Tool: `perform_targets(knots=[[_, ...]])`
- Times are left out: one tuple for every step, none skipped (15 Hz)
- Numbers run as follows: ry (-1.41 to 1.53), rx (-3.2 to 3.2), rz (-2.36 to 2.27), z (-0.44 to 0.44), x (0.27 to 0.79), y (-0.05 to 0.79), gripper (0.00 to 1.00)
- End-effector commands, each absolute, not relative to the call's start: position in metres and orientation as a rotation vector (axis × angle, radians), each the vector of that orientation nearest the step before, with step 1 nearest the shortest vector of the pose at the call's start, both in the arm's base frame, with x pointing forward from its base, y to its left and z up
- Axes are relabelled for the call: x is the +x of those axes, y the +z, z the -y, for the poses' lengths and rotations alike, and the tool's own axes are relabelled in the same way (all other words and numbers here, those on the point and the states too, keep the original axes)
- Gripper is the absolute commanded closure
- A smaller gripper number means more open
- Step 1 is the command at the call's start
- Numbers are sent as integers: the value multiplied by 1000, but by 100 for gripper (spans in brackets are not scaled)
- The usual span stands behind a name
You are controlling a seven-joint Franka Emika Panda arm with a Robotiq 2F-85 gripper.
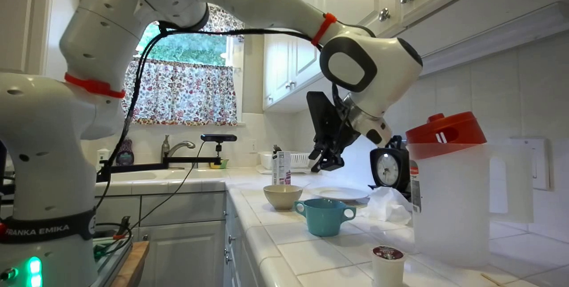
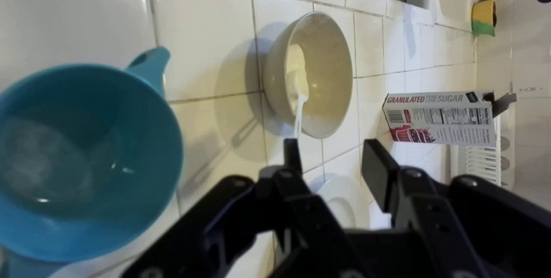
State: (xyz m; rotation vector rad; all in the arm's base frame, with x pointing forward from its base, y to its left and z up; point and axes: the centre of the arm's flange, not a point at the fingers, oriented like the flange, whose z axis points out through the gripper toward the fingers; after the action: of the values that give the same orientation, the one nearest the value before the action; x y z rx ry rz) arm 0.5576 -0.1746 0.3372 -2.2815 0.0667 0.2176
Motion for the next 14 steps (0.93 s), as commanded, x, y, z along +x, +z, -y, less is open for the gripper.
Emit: perform_targets(knots=[[123, -2232, -116, 178, 539, 354, 62], [101, -2227, -138, 179, 534, 357, 62], [87, -2232, -168, 180, 530, 359, 63], [84, -2247, -207, 179, 524, 360, 65], [84, -2257, -232, 179, 521, 360, 67], [88, -2269, -250, 176, 516, 359, 86], [93, -2274, -257, 174, 510, 360, 83], [110, -2282, -250, 169, 504, 361, 89], [136, -2295, -241, 166, 500, 362, 92], [163, -2314, -241, 160, 492, 366, 90], [195, -2334, -239, 155, 485, 369, 86], [240, -2358, -224, 151, 478, 373, 83], [293, -2389, -214, 147, 470, 378, 80], [356, -2429, -219, 144, 461, 385, 83]])
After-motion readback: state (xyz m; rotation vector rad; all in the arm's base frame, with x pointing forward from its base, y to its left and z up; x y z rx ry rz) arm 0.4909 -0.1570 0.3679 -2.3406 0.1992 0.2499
